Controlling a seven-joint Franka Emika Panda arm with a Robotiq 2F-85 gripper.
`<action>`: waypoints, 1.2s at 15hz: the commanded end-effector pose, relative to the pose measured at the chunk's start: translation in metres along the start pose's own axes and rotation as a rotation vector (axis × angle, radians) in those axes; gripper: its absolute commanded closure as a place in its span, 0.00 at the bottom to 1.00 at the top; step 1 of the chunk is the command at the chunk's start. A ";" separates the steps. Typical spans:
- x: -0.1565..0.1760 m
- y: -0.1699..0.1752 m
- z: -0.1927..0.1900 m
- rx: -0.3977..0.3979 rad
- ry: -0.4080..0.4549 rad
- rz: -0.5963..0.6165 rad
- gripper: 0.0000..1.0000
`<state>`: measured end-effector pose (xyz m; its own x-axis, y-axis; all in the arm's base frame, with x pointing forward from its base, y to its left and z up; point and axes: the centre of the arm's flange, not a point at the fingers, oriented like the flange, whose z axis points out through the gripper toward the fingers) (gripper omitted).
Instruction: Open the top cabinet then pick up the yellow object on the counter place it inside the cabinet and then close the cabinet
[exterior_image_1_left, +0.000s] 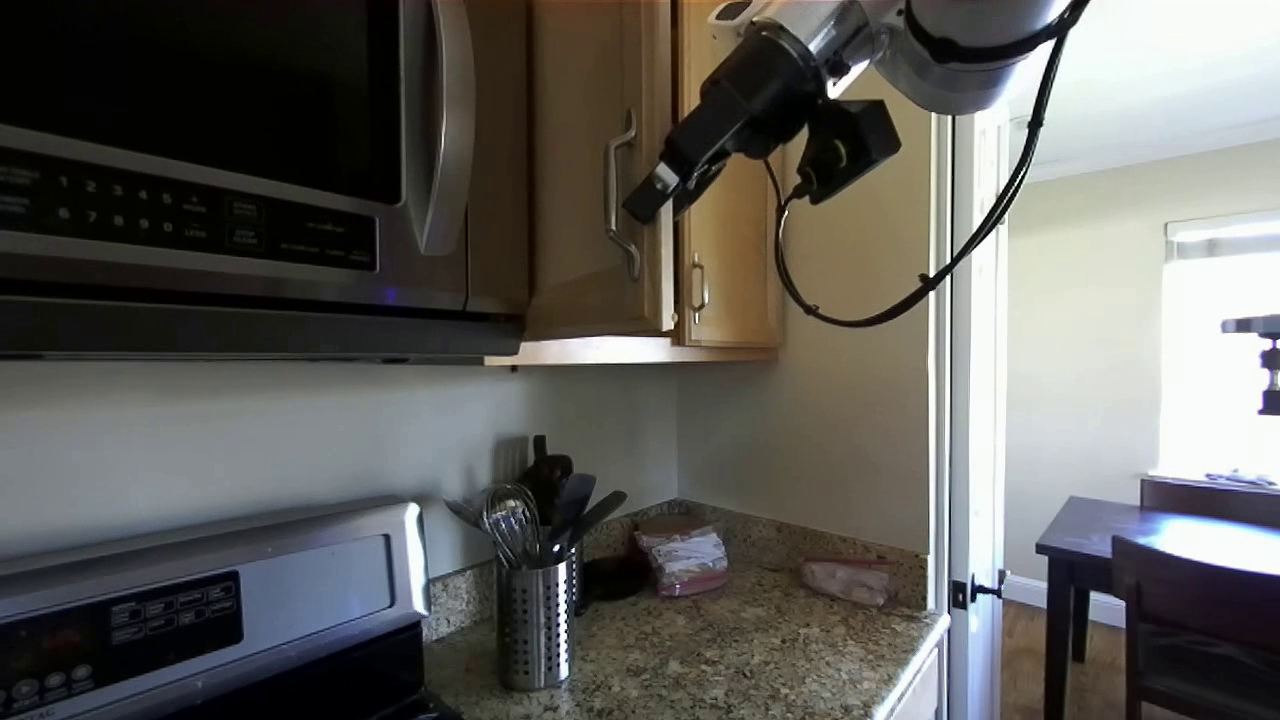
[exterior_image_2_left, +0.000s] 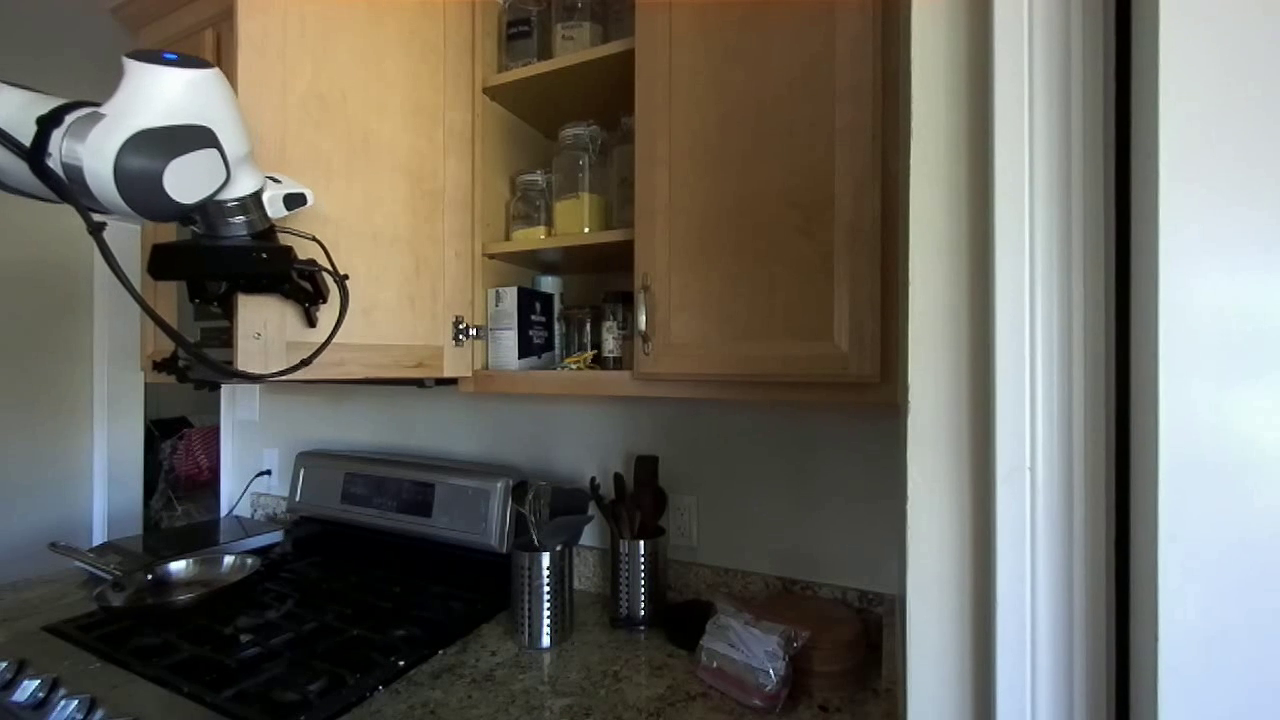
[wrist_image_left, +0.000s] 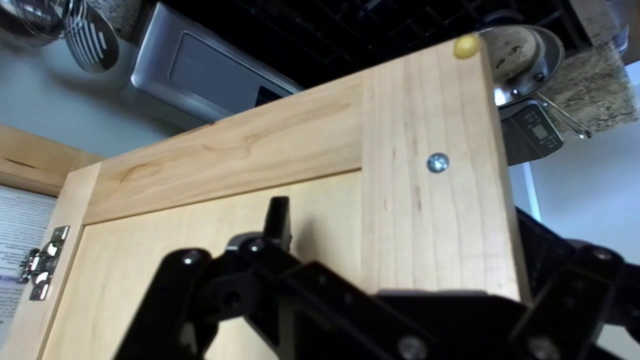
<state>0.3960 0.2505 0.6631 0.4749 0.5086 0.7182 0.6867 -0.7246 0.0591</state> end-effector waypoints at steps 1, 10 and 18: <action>-0.006 0.026 -0.010 -0.127 -0.021 0.033 0.00; -0.038 0.077 -0.013 -0.272 -0.102 0.108 0.00; -0.062 0.139 -0.045 -0.390 -0.156 0.191 0.00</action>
<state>0.3771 0.1400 0.6667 0.6371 0.4445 0.6296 0.4610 -0.8745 0.1509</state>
